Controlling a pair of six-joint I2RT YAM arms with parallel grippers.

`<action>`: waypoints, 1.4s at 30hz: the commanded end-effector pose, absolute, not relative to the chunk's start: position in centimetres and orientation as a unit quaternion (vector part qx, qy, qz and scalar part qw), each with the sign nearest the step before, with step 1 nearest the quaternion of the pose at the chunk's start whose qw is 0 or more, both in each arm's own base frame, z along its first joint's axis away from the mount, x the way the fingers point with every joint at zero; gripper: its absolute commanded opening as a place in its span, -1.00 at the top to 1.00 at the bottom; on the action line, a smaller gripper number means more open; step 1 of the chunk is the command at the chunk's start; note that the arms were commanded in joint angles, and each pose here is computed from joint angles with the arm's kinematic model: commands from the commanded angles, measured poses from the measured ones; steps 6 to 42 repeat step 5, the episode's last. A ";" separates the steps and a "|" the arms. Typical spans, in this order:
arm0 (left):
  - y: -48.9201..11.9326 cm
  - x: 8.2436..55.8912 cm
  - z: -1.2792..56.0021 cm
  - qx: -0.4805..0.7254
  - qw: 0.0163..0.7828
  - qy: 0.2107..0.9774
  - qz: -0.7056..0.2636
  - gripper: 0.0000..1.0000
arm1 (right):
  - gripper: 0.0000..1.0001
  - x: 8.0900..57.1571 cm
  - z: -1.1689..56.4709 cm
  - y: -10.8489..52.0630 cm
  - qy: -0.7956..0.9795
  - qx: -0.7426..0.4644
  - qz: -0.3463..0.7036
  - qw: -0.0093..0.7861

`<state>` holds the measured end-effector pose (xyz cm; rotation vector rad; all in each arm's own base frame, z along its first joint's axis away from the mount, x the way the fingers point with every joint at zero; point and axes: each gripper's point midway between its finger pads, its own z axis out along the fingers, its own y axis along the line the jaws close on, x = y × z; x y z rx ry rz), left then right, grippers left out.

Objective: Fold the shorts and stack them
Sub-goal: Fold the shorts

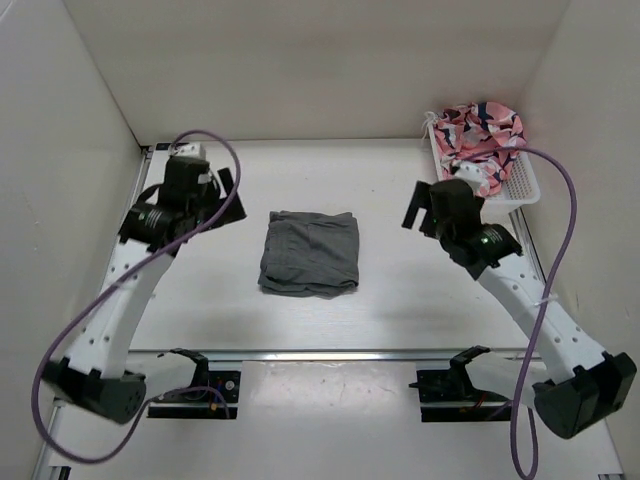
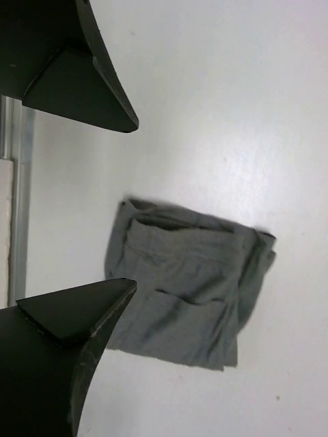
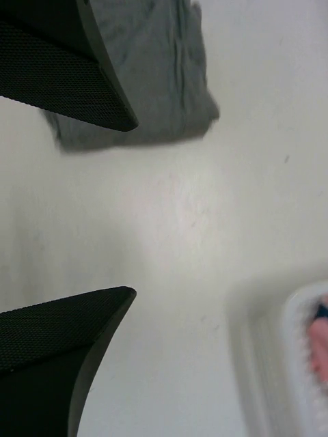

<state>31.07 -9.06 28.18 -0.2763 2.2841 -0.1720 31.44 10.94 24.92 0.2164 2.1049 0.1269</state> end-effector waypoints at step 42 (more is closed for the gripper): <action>-6.2 26.1 24.2 -0.165 0.408 0.895 -0.068 -1.00 | -0.98 25.4 19.1 4.9 0.880 0.150 -0.034 0.449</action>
